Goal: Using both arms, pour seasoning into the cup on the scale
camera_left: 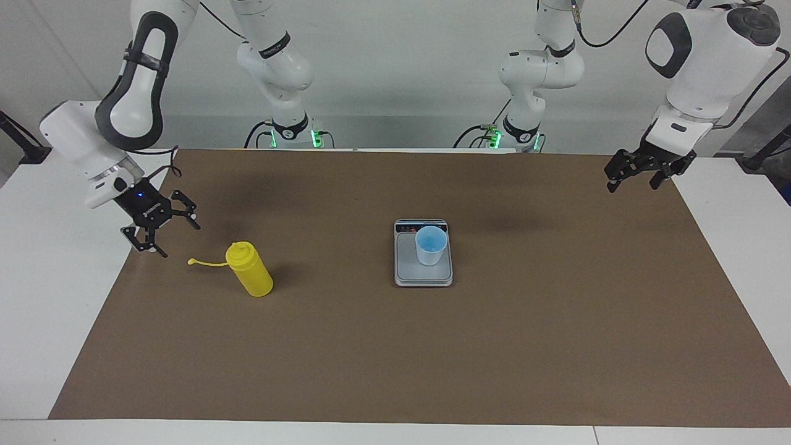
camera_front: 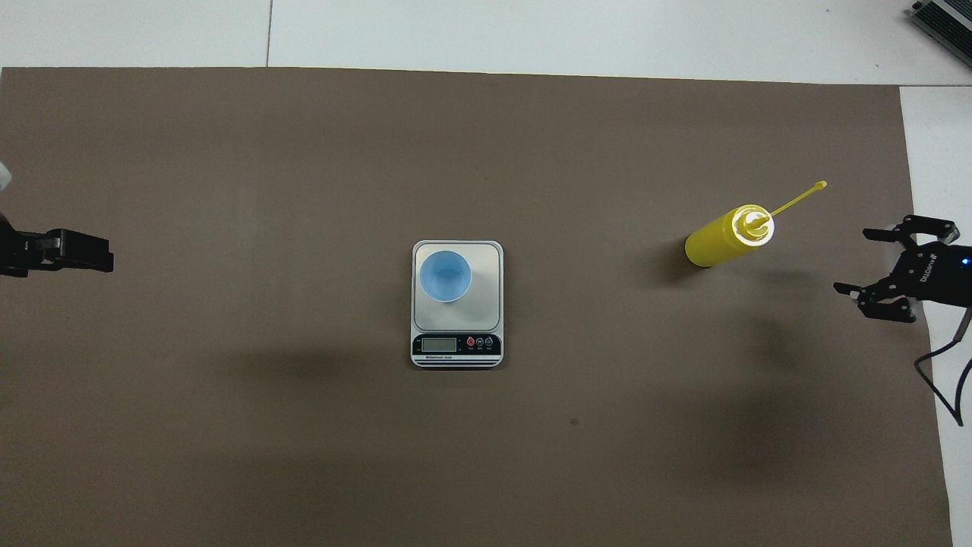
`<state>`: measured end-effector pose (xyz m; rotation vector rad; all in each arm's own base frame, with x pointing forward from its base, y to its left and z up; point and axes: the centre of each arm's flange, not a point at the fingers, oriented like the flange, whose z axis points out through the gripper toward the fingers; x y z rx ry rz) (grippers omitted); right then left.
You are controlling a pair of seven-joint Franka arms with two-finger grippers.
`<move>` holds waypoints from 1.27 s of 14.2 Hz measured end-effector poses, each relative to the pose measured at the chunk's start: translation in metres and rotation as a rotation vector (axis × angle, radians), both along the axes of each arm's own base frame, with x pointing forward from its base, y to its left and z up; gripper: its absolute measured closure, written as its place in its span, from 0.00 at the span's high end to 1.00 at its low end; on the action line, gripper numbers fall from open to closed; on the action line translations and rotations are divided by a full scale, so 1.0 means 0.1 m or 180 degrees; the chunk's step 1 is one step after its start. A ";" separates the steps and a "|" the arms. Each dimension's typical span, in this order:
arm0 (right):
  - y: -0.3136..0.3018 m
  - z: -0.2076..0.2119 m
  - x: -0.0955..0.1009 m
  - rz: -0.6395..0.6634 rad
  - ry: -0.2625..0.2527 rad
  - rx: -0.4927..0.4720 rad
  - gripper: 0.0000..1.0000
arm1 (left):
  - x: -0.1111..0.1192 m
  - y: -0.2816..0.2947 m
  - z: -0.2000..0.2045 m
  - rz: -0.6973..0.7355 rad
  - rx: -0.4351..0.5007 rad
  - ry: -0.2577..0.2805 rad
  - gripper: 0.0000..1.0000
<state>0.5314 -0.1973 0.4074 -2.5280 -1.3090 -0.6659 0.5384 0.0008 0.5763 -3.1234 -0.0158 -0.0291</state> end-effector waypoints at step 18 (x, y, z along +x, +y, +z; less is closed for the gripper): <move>2.22 2.00 0.15 -0.2896 0.1187 -0.0633 1.00 | 0.00 0.00 0.00 -0.0001 0.0000 0.0000 1.00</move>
